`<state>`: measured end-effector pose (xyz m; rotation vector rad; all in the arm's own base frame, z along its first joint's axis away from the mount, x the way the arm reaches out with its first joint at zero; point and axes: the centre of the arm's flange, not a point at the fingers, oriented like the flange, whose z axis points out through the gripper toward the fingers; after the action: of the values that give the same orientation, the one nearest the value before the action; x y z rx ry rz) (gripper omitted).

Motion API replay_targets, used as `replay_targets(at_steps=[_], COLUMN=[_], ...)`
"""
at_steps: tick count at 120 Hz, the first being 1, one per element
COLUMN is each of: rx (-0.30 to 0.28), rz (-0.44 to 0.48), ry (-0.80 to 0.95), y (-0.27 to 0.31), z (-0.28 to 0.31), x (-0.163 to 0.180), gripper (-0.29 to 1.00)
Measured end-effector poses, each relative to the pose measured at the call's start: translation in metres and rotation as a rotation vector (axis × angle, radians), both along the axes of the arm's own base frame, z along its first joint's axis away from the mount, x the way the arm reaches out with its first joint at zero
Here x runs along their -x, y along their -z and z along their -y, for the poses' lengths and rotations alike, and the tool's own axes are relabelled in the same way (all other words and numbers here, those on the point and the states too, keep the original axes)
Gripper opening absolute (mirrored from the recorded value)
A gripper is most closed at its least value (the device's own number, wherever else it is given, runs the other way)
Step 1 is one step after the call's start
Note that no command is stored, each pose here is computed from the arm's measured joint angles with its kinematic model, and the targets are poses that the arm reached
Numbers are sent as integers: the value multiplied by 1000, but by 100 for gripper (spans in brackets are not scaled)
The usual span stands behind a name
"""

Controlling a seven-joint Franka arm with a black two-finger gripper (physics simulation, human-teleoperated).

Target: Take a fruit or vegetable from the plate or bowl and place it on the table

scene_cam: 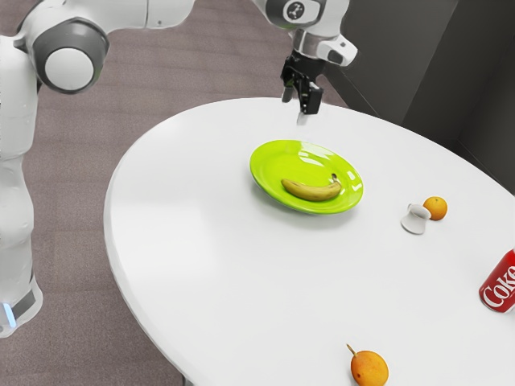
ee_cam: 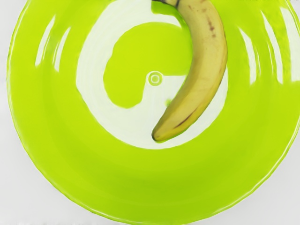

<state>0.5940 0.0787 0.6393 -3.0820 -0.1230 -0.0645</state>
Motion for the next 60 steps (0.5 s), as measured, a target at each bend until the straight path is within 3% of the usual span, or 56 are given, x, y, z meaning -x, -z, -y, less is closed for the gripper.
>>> replay_targets(at_steps=[49, 60], rx=[-7, -21], rz=[1, 55], ry=[27, 11], y=[-5, -31], z=[5, -5], x=[1, 3], gripper=[70, 70])
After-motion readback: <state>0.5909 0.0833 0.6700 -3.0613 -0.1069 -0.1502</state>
